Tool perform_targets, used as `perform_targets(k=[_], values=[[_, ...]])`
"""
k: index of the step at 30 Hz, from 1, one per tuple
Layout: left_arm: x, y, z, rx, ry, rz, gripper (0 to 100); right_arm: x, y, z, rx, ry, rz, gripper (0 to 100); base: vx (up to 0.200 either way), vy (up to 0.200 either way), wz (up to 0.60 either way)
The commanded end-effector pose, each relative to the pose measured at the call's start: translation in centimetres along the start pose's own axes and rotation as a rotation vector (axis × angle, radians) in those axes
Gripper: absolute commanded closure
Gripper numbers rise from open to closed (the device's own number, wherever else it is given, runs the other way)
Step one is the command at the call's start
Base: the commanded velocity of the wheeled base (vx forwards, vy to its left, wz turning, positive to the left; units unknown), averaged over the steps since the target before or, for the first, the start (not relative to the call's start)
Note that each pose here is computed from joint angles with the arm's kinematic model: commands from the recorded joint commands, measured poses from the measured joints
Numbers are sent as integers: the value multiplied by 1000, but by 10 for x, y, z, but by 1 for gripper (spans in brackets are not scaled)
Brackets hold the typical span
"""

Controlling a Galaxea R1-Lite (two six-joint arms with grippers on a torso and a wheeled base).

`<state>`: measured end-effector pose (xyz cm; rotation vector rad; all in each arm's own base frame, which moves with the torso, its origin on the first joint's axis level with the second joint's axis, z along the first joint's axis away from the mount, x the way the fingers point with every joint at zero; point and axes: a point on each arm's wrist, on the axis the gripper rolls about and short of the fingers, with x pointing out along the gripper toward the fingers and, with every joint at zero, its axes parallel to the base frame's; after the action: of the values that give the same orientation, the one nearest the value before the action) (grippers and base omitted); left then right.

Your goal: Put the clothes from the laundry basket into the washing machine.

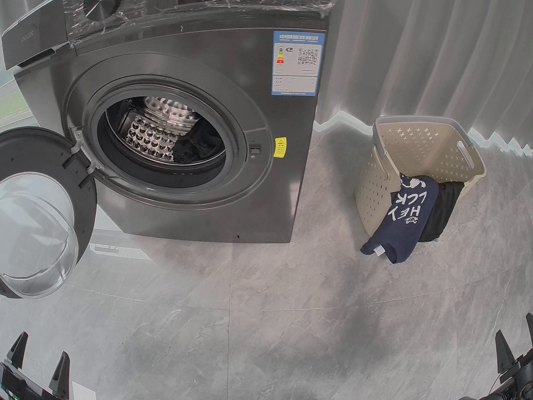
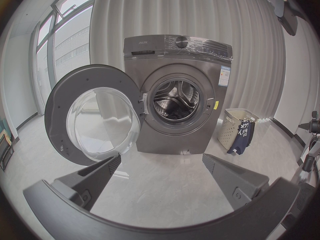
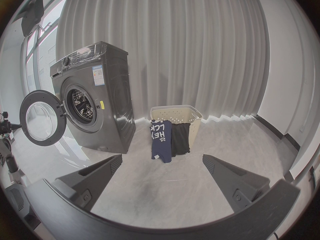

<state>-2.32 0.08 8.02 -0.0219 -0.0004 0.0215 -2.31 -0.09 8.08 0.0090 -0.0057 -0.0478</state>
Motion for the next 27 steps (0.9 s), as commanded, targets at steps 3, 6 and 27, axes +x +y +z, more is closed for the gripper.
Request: perform_targets(k=[3,6,27], values=[[0,0,-5,2,5,-6,0,0,0,-5,-1,4,0,0,0,-200,0],[0,0,-5,2,5,-6,0,0,0,-5,0,4,0,0,0,-200,0],[0,0,-5,4,5,-5,0,0,0,-5,0,4,0,0,0,-190,0]])
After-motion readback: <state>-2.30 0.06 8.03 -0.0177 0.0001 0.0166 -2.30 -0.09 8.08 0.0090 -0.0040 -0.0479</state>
